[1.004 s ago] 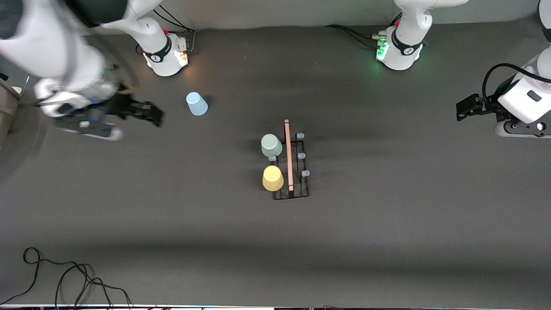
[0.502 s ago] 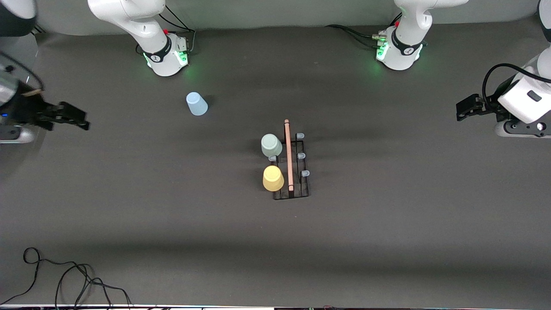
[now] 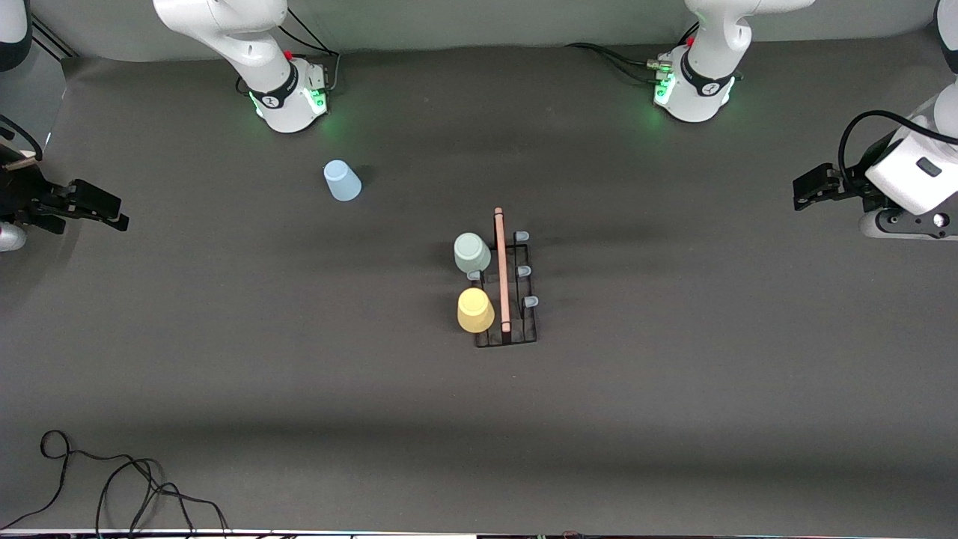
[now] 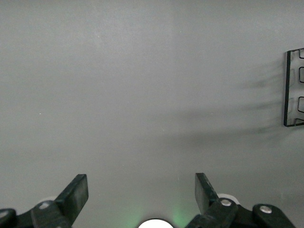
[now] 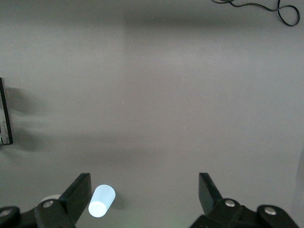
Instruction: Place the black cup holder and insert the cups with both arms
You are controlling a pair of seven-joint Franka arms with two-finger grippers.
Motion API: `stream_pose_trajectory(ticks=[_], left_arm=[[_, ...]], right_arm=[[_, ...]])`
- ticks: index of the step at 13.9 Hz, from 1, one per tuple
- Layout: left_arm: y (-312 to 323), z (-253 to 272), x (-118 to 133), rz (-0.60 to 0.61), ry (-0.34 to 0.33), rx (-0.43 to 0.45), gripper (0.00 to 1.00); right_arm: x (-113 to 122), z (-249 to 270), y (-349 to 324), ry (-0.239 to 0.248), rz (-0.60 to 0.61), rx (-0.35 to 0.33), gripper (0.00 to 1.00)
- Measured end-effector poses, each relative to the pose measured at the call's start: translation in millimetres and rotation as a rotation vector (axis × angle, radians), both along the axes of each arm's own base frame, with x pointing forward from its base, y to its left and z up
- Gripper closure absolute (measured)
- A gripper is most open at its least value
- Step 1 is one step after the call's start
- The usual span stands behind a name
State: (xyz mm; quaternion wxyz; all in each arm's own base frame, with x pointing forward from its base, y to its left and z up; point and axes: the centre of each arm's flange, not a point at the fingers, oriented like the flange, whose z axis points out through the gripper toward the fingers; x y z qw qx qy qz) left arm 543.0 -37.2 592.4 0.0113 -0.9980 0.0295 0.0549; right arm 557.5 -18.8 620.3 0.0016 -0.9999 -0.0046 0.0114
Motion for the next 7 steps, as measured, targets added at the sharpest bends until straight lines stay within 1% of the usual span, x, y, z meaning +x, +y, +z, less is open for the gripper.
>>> stream_pose_trajectory(ticks=[2,4,7], left_arm=[[0.0,0.0,0.0,0.0,0.0,0.0,0.0],[0.0,0.2,0.2,0.0,-0.002,0.0,0.0],[0.4,1.4,0.4,0.002,-0.005,0.0,0.0]], right_arm=[[0.9,0.3,-0.1,0.002,0.004,-0.001,0.0],[-0.1,-0.9,0.0,0.019,0.005,0.0,0.0],[0.3,-2.3,0.0,0.024,0.005,0.0,0.0]])
